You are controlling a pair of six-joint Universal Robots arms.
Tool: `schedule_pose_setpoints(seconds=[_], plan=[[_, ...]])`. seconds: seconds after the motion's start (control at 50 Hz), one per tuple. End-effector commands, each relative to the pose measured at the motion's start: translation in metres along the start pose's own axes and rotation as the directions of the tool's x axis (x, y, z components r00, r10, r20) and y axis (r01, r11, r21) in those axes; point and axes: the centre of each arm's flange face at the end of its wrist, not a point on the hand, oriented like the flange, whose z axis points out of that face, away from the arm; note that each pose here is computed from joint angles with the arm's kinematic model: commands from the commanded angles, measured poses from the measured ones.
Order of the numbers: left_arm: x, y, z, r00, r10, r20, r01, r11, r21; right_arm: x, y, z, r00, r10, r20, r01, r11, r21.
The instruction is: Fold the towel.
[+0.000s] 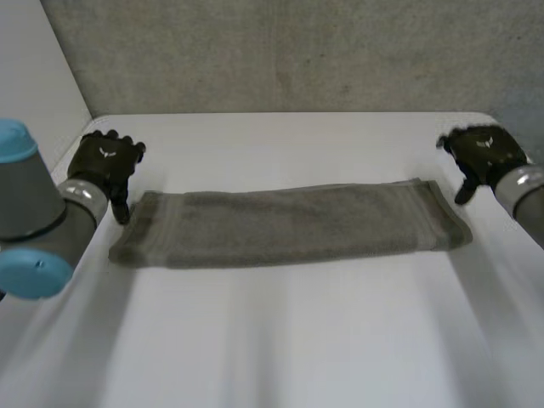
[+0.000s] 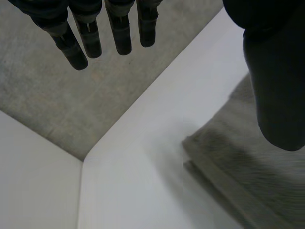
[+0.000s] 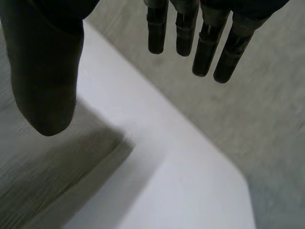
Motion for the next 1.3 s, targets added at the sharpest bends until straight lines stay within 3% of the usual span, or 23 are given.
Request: schedule_pose_setpoints(seconds=[0.02,0.2,0.44,0.56,0.64,0.82,0.88,0.92,0.98,1.02,1.04,1.08,1.14,1.18,1.3], plan=[[0.015,0.007,-0.035,0.997,-0.048,-0.061,0.051,0.998,0.045,-0.010,0.039,-0.019,0.997,-0.038,0.072,0.046,0.992,-0.120],[0.022,0.018,-0.052,0.983,-0.169,-0.072,0.173,0.984,0.046,-0.018,0.069,-0.012,0.988,0.004,0.154,0.018,0.989,-0.144],[0.022,0.023,-0.054,0.980,-0.185,-0.069,0.188,0.981,0.039,-0.021,0.085,0.003,0.987,0.011,0.159,0.015,0.987,-0.159],[0.022,0.020,-0.056,0.981,-0.183,-0.067,0.187,0.981,0.053,0.009,0.086,0.004,0.999,-0.013,0.030,0.018,0.986,-0.168],[0.019,0.017,-0.058,0.981,-0.183,-0.059,0.187,0.980,0.065,0.057,0.073,-0.006,0.993,-0.054,-0.109,0.036,0.986,-0.163],[0.016,0.014,-0.059,0.982,-0.183,-0.050,0.186,0.980,0.076,0.082,0.037,-0.013,0.980,-0.103,-0.171,0.090,0.992,-0.086],[0.015,0.012,-0.059,0.982,-0.181,-0.047,0.184,0.979,0.083,0.054,0.005,-0.012,0.987,-0.123,-0.105,0.124,0.992,-0.002],[0.015,0.011,-0.058,0.982,-0.181,-0.047,0.184,0.979,0.087,0.001,-0.031,-0.010,0.988,-0.155,0.004,0.154,0.982,0.109],[0.014,0.011,-0.058,0.982,-0.182,-0.044,0.186,0.979,0.087,-0.025,-0.046,-0.012,0.984,-0.171,0.050,0.162,0.975,0.153],[0.013,0.011,-0.057,0.983,-0.181,-0.044,0.184,0.979,0.089,-0.079,-0.070,-0.019,0.965,-0.212,0.155,0.171,0.955,0.240],[0.013,0.011,-0.057,0.983,-0.181,-0.044,0.184,0.979,0.089,-0.080,-0.070,-0.020,0.965,-0.212,0.155,0.171,0.955,0.241],[0.013,0.010,-0.056,0.983,-0.180,-0.041,0.184,0.978,0.096,-0.139,-0.080,-0.028,0.931,-0.243,0.273,0.158,0.941,0.299],[0.012,0.009,-0.056,0.983,-0.181,-0.038,0.183,0.978,0.098,-0.165,-0.084,-0.032,0.910,-0.259,0.323,0.151,0.934,0.325],[0.012,0.008,-0.055,0.983,-0.178,-0.037,0.181,0.978,0.106,-0.208,-0.086,-0.041,0.875,-0.285,0.392,0.139,0.922,0.362],[0.012,0.004,-0.052,0.984,-0.172,-0.038,0.175,0.977,0.123,-0.269,-0.085,-0.049,0.833,-0.318,0.453,0.128,0.907,0.400]])
